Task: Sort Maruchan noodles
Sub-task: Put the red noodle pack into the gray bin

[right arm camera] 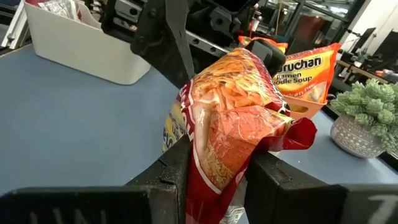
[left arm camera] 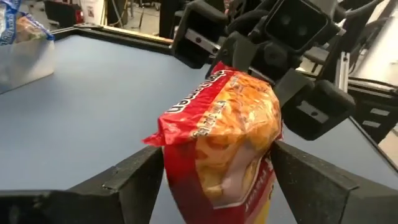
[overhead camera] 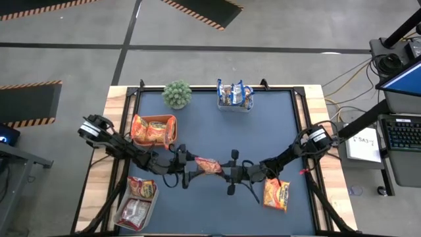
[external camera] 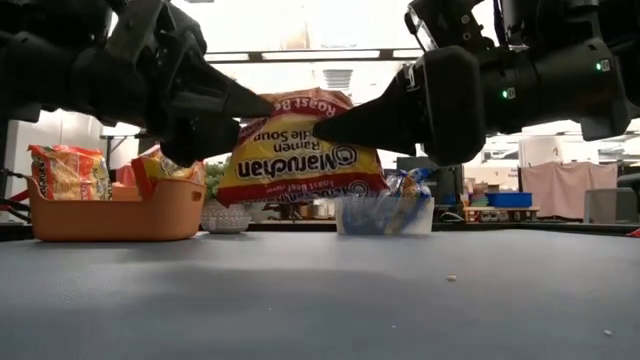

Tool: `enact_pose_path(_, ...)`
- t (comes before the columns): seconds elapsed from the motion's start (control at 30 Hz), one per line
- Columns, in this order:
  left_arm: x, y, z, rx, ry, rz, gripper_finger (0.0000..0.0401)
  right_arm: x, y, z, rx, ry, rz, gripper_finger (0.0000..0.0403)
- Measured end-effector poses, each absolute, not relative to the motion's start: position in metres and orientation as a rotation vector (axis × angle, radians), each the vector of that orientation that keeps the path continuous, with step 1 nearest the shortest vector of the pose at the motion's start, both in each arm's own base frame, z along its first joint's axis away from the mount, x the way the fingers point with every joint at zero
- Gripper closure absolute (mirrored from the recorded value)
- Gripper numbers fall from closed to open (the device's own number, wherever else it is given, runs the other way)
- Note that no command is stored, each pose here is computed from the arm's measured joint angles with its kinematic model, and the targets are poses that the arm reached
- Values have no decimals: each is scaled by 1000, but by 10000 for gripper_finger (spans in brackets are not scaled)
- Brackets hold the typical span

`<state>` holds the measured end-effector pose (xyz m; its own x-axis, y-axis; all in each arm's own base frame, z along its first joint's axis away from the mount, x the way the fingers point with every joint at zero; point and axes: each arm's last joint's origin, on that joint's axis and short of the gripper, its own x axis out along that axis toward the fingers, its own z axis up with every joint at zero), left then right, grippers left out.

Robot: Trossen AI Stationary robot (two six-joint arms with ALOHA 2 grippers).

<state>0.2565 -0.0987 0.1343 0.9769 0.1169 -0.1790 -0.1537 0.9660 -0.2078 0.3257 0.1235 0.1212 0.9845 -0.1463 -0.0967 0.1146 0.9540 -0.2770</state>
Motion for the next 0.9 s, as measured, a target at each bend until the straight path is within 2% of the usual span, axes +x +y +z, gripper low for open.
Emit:
enact_pose_path(0.2,257,-99,131,-195,169,128,163,326,124,122,-273,118,-133,306)
enact_pose_path(0.6,257,-98,132,-176,164,134,300,327,124,122,-248,117,-141,305)
enact_pose_path(0.7,257,-98,133,-176,164,134,318,327,124,122,-209,115,-142,305)
enact_pose_path(0.9,257,-98,132,-176,165,134,323,327,124,122,-161,112,-141,298)
